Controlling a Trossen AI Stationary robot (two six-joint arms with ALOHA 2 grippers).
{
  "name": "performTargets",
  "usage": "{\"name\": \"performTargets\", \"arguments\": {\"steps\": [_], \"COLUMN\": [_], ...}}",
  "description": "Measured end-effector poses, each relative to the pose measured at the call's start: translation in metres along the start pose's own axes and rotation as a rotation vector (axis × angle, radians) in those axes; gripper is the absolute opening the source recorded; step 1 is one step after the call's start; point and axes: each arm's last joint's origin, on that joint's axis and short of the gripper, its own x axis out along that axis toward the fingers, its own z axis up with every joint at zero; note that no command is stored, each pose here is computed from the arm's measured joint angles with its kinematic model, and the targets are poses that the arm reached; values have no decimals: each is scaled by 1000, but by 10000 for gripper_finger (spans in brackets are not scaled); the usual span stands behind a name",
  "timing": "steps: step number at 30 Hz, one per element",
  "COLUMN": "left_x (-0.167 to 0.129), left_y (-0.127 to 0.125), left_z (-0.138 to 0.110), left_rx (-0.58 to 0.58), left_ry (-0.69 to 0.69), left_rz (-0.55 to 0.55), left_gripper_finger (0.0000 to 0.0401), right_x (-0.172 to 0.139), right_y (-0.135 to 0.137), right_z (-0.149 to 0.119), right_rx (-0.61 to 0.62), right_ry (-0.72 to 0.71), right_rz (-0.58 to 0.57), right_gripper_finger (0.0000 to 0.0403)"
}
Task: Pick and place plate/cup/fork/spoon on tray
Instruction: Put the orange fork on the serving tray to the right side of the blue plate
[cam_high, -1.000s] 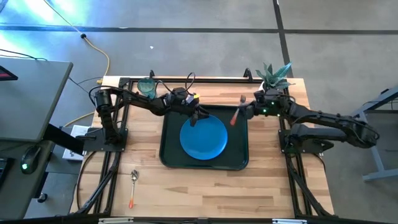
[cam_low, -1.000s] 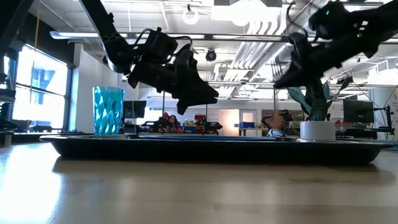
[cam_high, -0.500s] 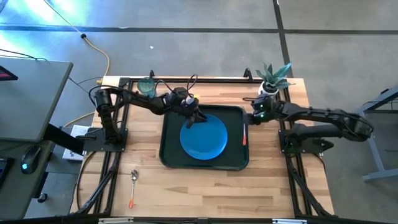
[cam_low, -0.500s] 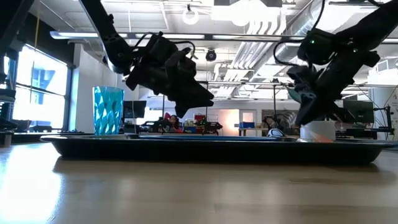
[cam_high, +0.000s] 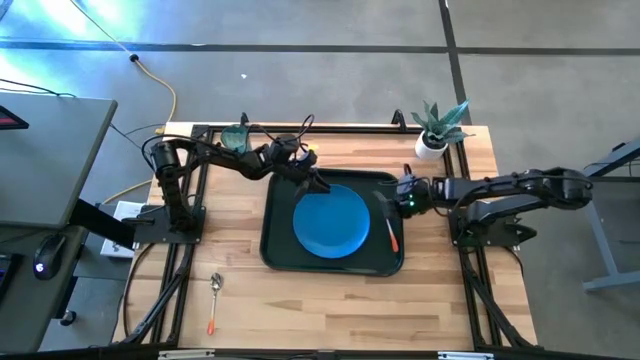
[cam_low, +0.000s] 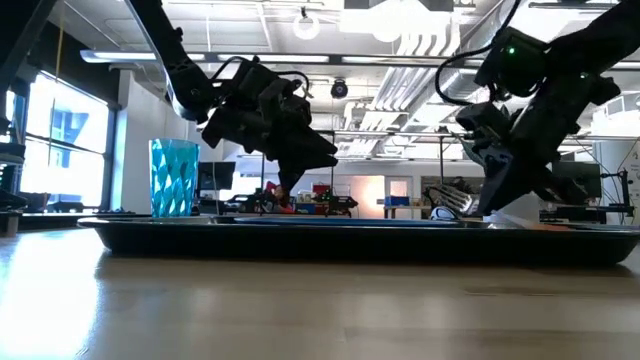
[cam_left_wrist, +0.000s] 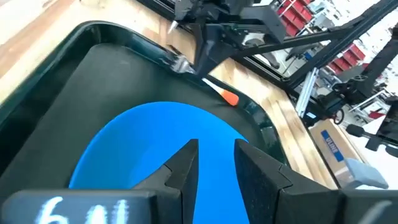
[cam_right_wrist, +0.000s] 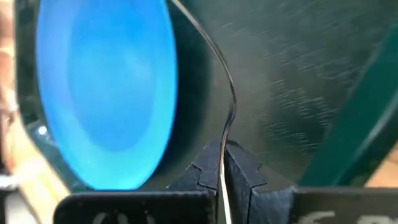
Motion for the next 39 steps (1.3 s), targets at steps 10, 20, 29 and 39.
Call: {"name": "performTargets", "arguments": {"steps": [10,20,29,39], "left_x": [-12,-48,-32,-23], "left_y": [-21,-72,-102,-107], "left_z": [4,4,-11,-17], "left_rx": [-2,77,148,312], "left_ry": [11,-129,-88,-107], "left_rz": [-125,55,36,181], "left_gripper_finger": [75,23,3,38], "right_x": [0,14,25,13], "right_y": [5,2,0,7], "right_z": [-14,-38,-44,-43], "right_rx": [70,108,29,-105], "right_ry": [-274,-346,-357,-299], "right_rz": [-95,-183,-218,-159], "right_gripper_finger": [0,0,1,63]}}
